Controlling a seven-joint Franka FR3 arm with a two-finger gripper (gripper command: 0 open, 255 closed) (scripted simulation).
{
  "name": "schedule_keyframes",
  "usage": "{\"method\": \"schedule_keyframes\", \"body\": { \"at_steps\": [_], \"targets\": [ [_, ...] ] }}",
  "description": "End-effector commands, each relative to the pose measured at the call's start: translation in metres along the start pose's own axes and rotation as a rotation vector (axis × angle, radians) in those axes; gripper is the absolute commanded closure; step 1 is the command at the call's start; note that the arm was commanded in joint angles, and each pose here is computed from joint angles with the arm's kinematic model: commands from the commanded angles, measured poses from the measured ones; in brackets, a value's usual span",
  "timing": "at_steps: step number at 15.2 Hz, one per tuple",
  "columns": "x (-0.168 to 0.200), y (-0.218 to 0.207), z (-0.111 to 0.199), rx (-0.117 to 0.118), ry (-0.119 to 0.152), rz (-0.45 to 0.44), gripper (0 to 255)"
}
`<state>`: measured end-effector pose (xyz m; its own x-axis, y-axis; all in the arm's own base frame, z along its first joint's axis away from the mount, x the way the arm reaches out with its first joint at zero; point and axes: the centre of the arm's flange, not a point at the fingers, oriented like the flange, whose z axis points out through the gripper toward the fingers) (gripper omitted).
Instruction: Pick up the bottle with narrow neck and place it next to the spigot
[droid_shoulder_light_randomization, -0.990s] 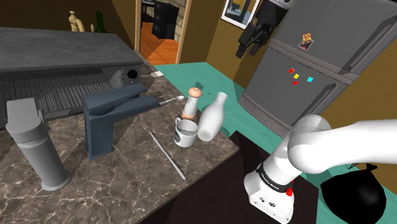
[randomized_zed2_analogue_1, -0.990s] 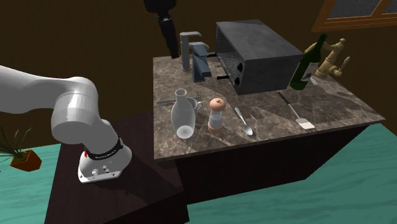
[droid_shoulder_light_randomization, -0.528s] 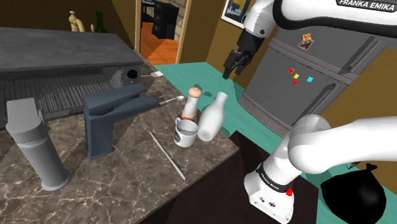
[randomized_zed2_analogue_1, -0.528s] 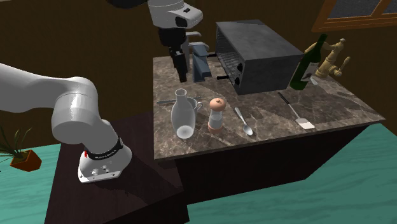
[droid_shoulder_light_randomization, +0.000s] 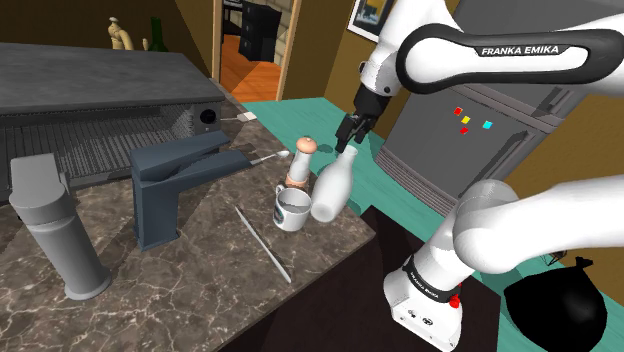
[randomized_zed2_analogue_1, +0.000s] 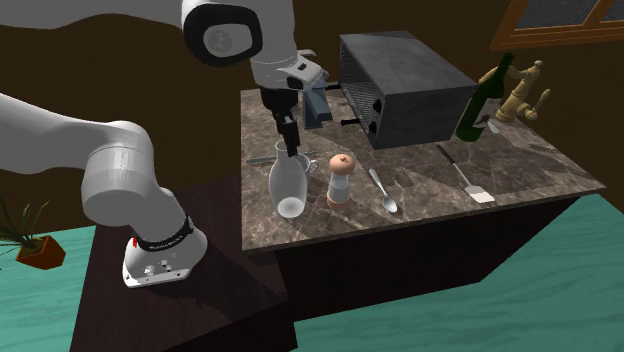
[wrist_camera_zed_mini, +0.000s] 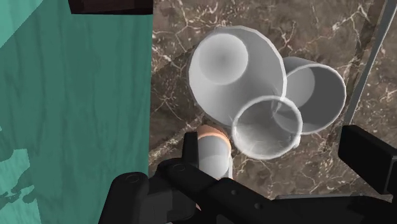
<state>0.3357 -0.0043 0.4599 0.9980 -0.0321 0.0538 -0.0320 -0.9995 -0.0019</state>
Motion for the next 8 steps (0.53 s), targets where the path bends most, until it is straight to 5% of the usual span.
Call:
{"method": "schedule_keyframes", "body": {
  "at_steps": [1, 8],
  "targets": [
    [0.001, 0.001, 0.011, 0.000, 0.000, -0.001, 0],
    [0.001, 0.001, 0.030, 0.000, 0.000, -0.001, 0]
  ]
}}
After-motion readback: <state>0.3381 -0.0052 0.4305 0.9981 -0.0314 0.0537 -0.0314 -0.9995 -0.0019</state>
